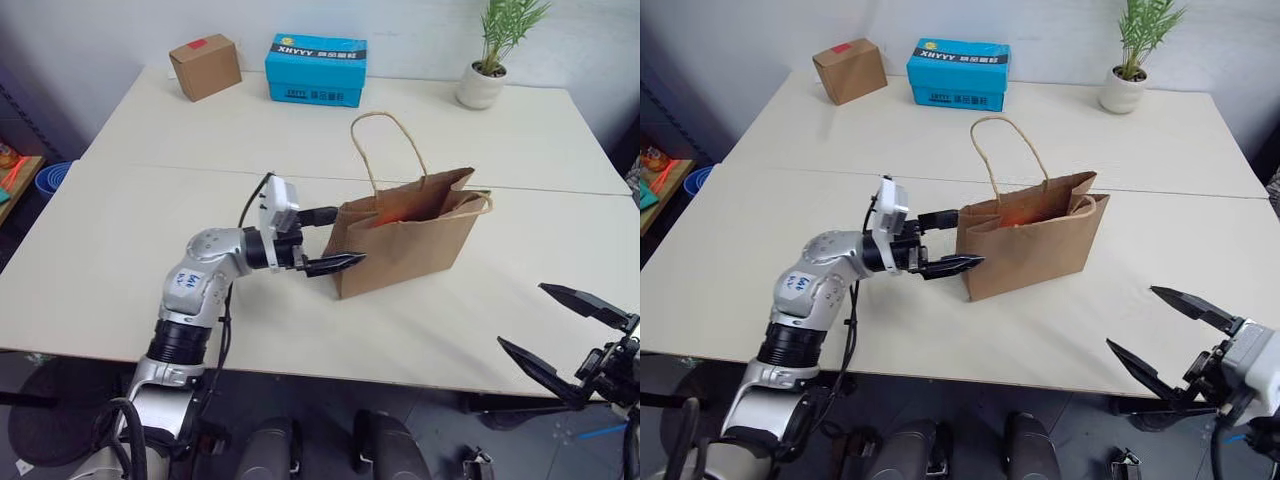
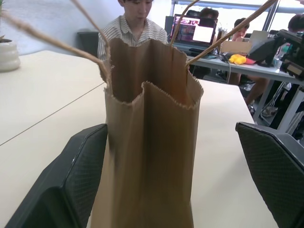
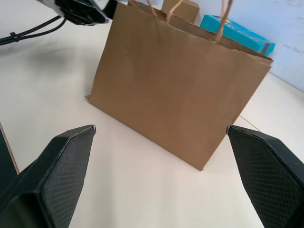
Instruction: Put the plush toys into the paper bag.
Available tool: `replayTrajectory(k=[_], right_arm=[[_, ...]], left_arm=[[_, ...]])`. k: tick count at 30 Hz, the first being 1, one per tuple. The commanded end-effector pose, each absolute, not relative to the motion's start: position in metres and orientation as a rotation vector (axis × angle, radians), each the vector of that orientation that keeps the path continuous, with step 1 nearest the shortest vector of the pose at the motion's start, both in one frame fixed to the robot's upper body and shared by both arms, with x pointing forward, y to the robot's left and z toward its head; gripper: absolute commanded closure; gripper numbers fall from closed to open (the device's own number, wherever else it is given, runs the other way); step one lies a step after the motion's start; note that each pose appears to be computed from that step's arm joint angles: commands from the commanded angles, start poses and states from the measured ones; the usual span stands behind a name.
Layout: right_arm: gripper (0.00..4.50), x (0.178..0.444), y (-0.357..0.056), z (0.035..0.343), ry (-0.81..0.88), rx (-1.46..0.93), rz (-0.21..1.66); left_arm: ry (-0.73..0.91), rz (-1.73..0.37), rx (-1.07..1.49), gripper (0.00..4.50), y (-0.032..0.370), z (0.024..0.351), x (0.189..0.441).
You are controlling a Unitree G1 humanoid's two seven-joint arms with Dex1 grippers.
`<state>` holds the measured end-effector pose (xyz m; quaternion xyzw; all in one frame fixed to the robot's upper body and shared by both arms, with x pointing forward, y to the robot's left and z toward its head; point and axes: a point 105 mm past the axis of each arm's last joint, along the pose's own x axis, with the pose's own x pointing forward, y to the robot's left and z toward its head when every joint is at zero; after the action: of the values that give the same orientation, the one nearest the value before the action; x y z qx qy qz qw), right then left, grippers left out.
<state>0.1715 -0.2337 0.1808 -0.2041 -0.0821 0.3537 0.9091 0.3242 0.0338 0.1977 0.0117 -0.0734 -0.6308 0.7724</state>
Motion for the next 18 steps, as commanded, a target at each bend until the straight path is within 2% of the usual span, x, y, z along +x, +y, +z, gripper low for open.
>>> replayTrajectory(k=[1, 3, 8, 13, 15, 18], right_arm=[[0.00, 0.167, -0.228, 0.185, -0.227, -0.442, 0.744], [0.00, 0.168, -0.227, 0.185, -0.237, -0.440, 0.737], [0.00, 0.168, -0.222, 0.189, -0.274, -0.446, 0.751], [0.00, 0.169, -0.216, 0.207, -0.358, -0.474, 0.750], [0.00, 0.169, -0.217, 0.210, -0.351, -0.477, 0.756], [0.00, 0.170, -0.218, 0.211, -0.339, -0.485, 0.763]], left_arm=[[-0.174, -1.322, 0.094, 0.40, 0.023, 0.193, 0.329], [-0.151, -1.338, 0.096, 0.90, 0.018, 0.189, 0.329], [-0.127, -1.362, 0.133, 2.51, 0.015, 0.183, 0.334], [-0.077, -1.553, 0.157, 4.17, 0.024, 0.182, 0.331], [-0.089, -1.631, 0.177, 4.45, 0.031, 0.187, 0.332], [-0.096, -1.720, 0.256, 4.45, 0.042, 0.191, 0.336]])
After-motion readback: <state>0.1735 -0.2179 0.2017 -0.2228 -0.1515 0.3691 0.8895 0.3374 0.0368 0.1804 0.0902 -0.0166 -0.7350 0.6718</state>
